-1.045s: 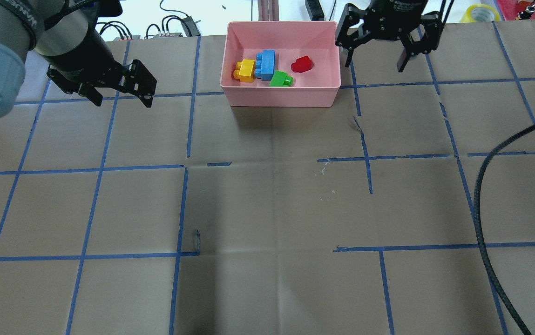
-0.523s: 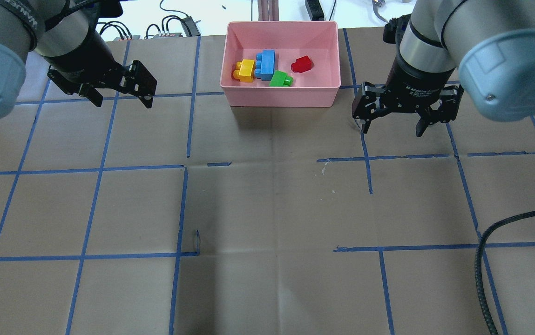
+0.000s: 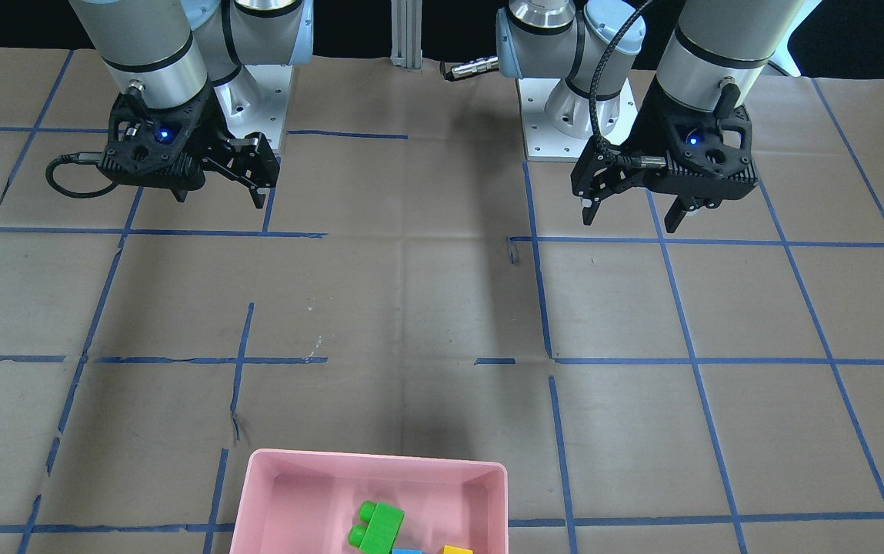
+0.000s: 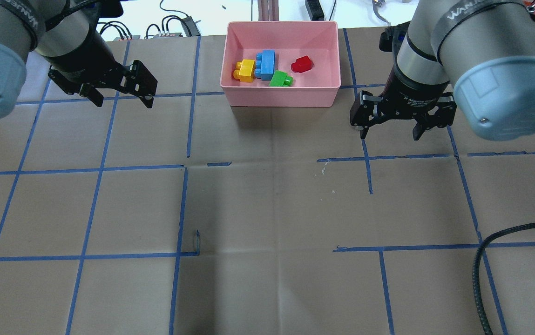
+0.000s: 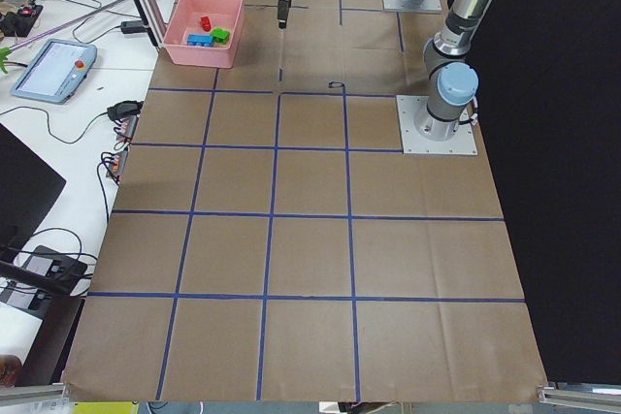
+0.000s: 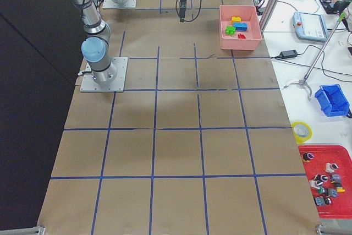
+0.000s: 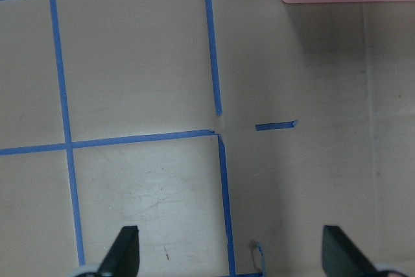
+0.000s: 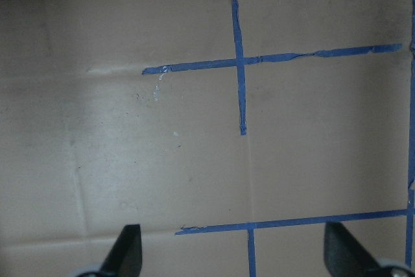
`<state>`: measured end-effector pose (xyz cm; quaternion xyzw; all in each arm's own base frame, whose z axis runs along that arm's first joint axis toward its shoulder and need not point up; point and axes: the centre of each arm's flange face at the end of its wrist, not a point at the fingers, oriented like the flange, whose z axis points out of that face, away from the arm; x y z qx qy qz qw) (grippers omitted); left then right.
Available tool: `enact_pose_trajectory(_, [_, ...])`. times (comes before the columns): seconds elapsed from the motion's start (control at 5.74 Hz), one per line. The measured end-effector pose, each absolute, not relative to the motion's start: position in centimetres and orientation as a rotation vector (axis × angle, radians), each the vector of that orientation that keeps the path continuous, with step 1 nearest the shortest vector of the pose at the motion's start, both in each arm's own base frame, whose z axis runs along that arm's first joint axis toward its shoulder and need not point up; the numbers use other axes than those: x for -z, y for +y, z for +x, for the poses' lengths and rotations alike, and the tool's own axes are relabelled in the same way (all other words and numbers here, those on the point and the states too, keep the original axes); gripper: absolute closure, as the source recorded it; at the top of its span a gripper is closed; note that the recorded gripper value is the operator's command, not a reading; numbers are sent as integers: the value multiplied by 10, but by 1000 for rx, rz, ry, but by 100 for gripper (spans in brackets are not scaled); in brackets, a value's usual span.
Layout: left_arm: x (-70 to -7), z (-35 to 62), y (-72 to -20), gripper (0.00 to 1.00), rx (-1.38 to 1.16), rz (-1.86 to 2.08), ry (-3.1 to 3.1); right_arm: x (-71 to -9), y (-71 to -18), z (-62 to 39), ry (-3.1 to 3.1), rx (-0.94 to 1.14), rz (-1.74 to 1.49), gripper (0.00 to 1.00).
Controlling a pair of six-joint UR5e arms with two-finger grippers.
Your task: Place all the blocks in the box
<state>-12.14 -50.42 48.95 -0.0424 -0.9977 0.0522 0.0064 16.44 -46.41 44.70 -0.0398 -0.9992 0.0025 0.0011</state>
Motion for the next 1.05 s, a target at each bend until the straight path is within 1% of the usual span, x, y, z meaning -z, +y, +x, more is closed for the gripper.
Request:
enact_pose_trajectory(0.52, [-489, -121, -504, 1, -160, -118, -3120, -449, -466, 165, -3139, -38, -125, 0])
enact_pose_trajectory(1.05, [-488, -121, -504, 1, -156, -113, -3120, -443, -468, 166, -3138, -20, -121, 0])
